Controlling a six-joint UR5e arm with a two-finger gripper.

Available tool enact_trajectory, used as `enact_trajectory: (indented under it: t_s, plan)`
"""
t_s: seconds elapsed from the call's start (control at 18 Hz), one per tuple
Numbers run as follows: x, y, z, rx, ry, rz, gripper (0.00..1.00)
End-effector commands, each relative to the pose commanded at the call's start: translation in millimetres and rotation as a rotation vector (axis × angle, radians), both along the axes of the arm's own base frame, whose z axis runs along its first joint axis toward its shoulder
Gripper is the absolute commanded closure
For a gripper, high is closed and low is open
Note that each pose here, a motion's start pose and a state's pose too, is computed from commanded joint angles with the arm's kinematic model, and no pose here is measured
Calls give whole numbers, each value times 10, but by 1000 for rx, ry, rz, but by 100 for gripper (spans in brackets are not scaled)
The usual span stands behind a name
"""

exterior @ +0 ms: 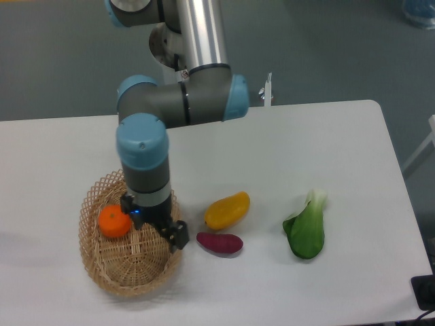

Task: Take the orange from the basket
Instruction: 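Lower the gripper onto the orange and close around it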

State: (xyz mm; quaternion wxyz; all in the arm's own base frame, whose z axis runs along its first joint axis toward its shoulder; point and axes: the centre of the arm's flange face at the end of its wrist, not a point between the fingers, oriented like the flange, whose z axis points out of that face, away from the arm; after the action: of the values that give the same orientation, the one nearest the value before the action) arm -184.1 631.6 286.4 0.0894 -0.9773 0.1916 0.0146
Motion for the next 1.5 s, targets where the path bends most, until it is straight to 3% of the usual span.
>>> enact_trajectory:
  t_s: [0.17, 0.5, 1.44, 1.5]
  plan:
    - [374, -153, -300, -55, -26, -135, 0]
    - [718, -150, -357, -67, -28, -226, 0]
    - [782, -93, -781, -124, -54, -268, 0]
    - [778, -82, -787, -124, -54, -268, 6]
